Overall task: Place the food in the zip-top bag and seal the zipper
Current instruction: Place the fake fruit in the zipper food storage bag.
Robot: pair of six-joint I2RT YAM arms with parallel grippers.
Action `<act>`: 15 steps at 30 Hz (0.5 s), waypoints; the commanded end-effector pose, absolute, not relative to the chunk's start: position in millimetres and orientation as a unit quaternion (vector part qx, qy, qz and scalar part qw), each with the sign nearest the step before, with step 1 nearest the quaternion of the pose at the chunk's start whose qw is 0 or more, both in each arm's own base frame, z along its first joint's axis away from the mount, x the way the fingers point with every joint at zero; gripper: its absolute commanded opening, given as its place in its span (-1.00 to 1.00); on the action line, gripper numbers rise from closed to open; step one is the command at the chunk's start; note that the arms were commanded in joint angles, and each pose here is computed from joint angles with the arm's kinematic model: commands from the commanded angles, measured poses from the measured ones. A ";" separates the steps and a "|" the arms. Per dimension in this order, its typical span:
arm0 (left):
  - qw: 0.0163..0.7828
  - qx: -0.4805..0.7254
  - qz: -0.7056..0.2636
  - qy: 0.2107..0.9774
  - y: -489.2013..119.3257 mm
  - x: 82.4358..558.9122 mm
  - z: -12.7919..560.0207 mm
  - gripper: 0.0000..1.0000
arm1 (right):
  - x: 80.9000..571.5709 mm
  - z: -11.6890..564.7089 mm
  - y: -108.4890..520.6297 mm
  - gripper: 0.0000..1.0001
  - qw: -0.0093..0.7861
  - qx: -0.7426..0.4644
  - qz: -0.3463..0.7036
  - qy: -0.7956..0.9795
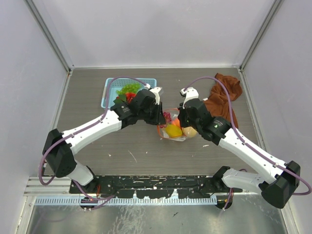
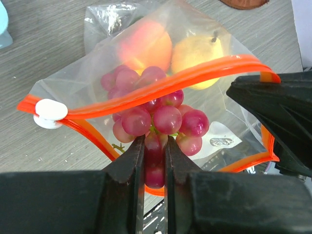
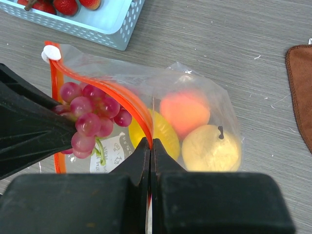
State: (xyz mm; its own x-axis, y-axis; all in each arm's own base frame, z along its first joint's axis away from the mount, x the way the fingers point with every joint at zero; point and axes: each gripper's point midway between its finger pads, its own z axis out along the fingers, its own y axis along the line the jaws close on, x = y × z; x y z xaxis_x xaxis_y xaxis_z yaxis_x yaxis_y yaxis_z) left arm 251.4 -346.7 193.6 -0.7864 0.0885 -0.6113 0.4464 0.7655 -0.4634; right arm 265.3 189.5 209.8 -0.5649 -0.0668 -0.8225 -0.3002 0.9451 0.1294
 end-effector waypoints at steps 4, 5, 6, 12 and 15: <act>0.348 0.125 -0.323 0.871 -361.5 277.3 222.6 -0.55 | 270.4 230.5 194.3 -0.99 0.485 -0.094 0.153 0.856; 0.349 0.123 -0.321 0.872 -361.7 278.8 221.1 -0.48 | 270.3 229.4 194.5 -0.99 0.484 -0.094 0.152 0.857; 0.351 0.122 -0.321 0.871 -361.7 279.9 221.8 -0.42 | 270.2 229.5 194.7 -0.99 0.484 -0.095 0.153 0.856; 0.353 0.117 -0.321 0.871 -362.2 281.6 219.9 -0.20 | 269.7 230.2 193.8 -0.99 0.486 -0.092 0.154 0.855; 0.354 0.116 -0.323 0.870 -361.7 279.8 220.5 -0.16 | 269.5 229.6 193.4 -0.99 0.485 -0.091 0.154 0.856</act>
